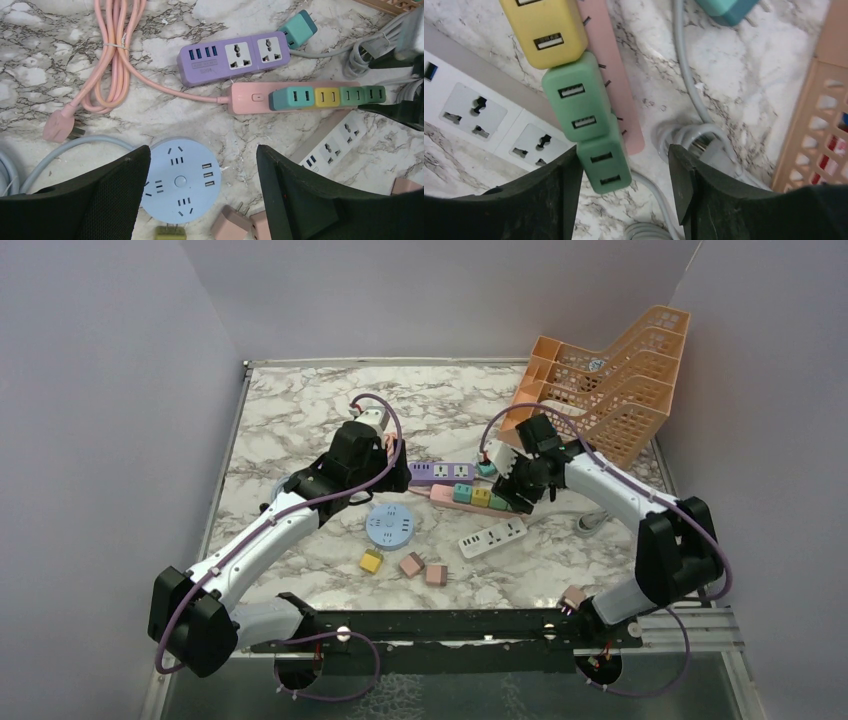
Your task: Insert the plug
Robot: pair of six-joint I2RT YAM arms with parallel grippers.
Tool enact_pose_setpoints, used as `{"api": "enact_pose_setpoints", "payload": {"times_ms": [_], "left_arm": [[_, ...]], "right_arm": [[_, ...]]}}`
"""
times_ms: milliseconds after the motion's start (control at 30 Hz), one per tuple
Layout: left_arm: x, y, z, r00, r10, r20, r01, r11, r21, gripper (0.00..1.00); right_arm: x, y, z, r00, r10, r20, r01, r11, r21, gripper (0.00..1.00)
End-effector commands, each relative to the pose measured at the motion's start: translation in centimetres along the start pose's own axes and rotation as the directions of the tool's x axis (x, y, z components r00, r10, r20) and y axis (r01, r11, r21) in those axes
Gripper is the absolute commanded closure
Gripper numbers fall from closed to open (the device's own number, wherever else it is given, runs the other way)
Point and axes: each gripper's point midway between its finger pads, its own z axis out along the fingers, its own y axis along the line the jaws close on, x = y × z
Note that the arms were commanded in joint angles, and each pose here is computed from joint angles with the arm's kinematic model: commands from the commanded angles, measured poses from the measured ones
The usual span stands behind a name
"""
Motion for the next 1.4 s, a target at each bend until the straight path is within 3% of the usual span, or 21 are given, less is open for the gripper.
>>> {"api": "enact_pose_setpoints", "payload": {"times_ms": [0,100,200,267,333,433,500,600,667,767,867,1000,1167,1367], "left_arm": [[-2.4,-0.4,-0.9,0.998,0.019,0.067,-0.02,1.0,0.009,0.2],[-2.5,-0.4,-0.9,0.997,0.026,0.066,-0.026,1.0,0.007,0.2],[-2.7,-0.7,-1.0,0.997,0.029,0.068,-0.03,0.999,0.018,0.2],[-2.6,-0.9,-1.0,0.998,0.031,0.063,-0.033,0.999,0.034,0.2],[-2.4,-1.4,-1.1,0.998,0.033,0.056,-0.036,0.998,0.057,0.2],[-2.1,-2.0,-1.2,0.999,0.024,0.041,-0.028,0.995,0.093,0.2],[-1.8,-2.4,-1.2,0.999,0.014,0.034,-0.018,0.993,0.114,0.2],[-1.5,-2.8,-1.2,1.0,0.005,0.027,-0.009,0.991,0.137,0.2],[-1.3,-2.9,-1.3,1.0,0.001,0.024,-0.004,0.99,0.142,0.2],[-1.1,-2.9,-1.5,1.0,0.002,0.026,-0.006,0.989,0.147,0.2],[-0.8,-3.3,-1.7,1.0,0.016,0.023,-0.019,0.986,0.168,0.2],[-0.4,-6.2,-2.3,0.996,0.089,0.03,-0.094,0.95,0.296,0.2],[1.3,-11.6,-3.5,0.98,0.197,0.037,-0.189,0.845,0.5,0.2],[3.9,-18.6,-3.2,0.964,0.258,0.059,-0.236,0.736,0.634,0.2]], "right_arm": [[-3.9,-4.8,-6.9,0.981,0.076,0.18,-0.127,0.949,0.289,0.36],[-4.9,-5.9,-11.2,0.93,0.166,0.329,-0.296,0.867,0.401,0.35],[-4.7,-5.8,-14.3,0.832,0.295,0.47,-0.502,0.761,0.41,0.35],[-4.4,-5.1,-15.8,0.705,0.419,0.572,-0.67,0.658,0.343,0.35],[-3.4,-4.1,-16.5,0.533,0.558,0.636,-0.826,0.504,0.251,0.39],[-0.9,-1.8,-16.1,0.265,0.73,0.63,-0.963,0.235,0.132,0.5],[0.1,0.0,-15.2,0.122,0.794,0.595,-0.992,0.109,0.058,0.53],[2.2,2.0,-14.0,0.013,0.825,0.564,-1.0,-0.005,0.031,0.53],[5.2,3.2,-13.4,-0.137,0.812,0.567,-0.977,-0.207,0.06,0.5],[8.7,5.0,-13.0,-0.254,0.771,0.584,-0.917,-0.384,0.109,0.34],[10.4,5.8,-13.0,-0.307,0.739,0.6,-0.877,-0.464,0.122,0.23],[11.4,6.3,-12.4,-0.325,0.731,0.6,-0.844,-0.51,0.164,0.2],[10.0,5.4,-11.7,-0.266,0.78,0.566,-0.875,-0.442,0.197,0.2],[8.0,3.8,-13.3,-0.265,0.758,0.596,-0.902,-0.413,0.124,0.24]]}}
